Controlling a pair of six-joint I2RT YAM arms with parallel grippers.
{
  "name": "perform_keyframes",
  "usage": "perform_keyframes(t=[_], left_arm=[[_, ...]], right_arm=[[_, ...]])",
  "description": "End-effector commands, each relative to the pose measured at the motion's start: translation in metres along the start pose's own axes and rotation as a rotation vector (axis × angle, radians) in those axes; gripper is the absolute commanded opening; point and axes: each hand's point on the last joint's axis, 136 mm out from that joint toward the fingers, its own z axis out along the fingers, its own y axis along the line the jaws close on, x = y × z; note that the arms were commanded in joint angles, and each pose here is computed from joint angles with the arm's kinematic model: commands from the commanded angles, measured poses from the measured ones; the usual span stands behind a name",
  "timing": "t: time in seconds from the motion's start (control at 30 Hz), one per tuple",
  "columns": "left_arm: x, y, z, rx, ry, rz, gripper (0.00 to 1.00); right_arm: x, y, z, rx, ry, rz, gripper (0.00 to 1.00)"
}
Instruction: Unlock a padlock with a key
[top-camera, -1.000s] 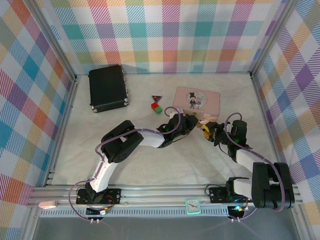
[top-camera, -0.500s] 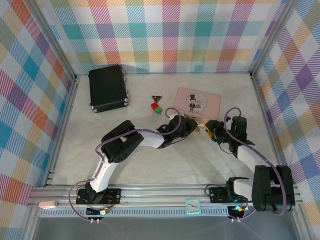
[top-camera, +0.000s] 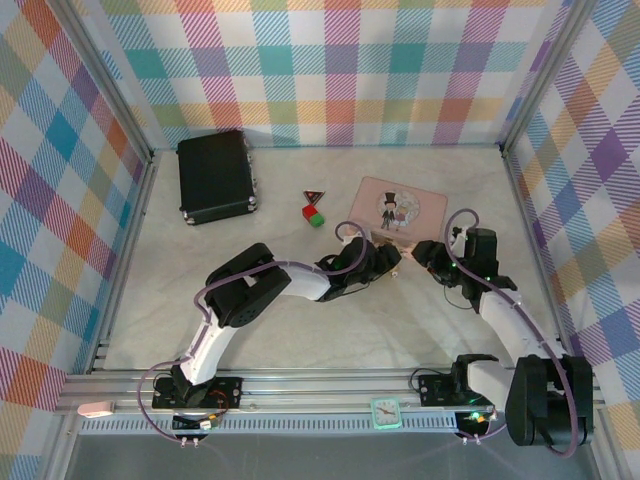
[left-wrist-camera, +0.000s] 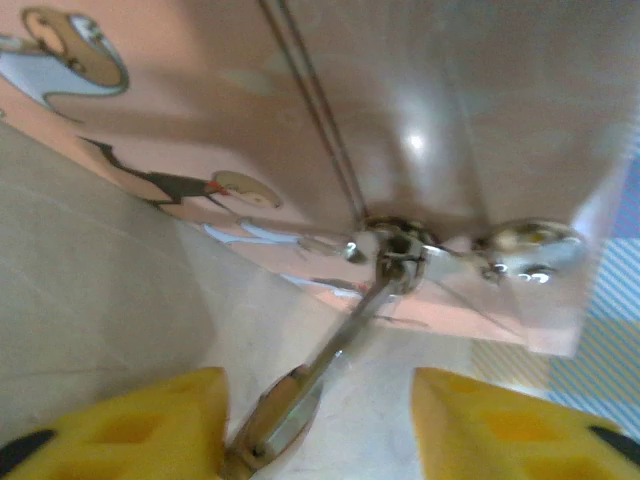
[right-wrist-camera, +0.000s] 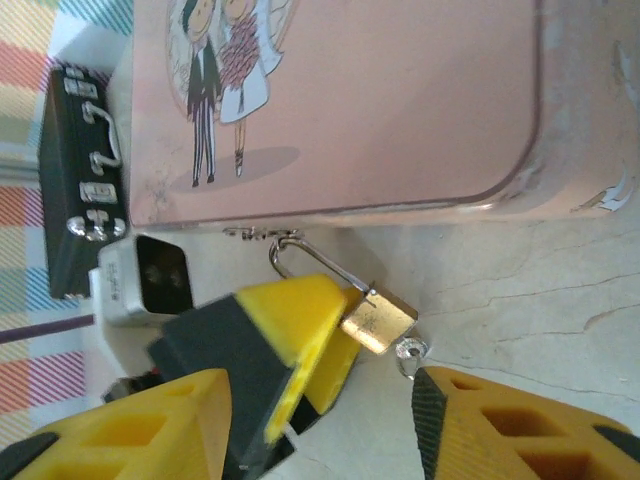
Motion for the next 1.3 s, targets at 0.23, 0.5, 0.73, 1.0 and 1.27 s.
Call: perform_keyframes(t=[0.23, 0.5, 0.73, 1.0, 1.27], left_arm=[[-0.037, 0.013, -0.069, -0.033, -0.072, -0.002, 0.62], [-0.055, 0.014, -0.078, 0.013, -0.07, 0.028, 0.58], [-0.04, 0.014, -0.059, 0.05, 0.024, 0.069, 0.56], [-0.036, 0.022, -0.064, 0.031, 0.035, 0.092, 0.56], [-0.033, 0.031, -0.061, -0.034, 0.069, 0.199, 0.56]], right_arm=[[0.025, 0.025, 0.015, 0.149, 0.139, -0.343, 0.55], [0.04, 0.004, 0.039, 0.295, 0.231, -0.368, 0.53], [0.035, -0.008, 0.058, 0.317, 0.226, -0.46, 0.53], [0.026, 0.014, 0.093, 0.153, 0.262, -0.472, 0.57], [0.056, 0.044, 0.085, -0.06, 0.353, -0.358, 0.56]])
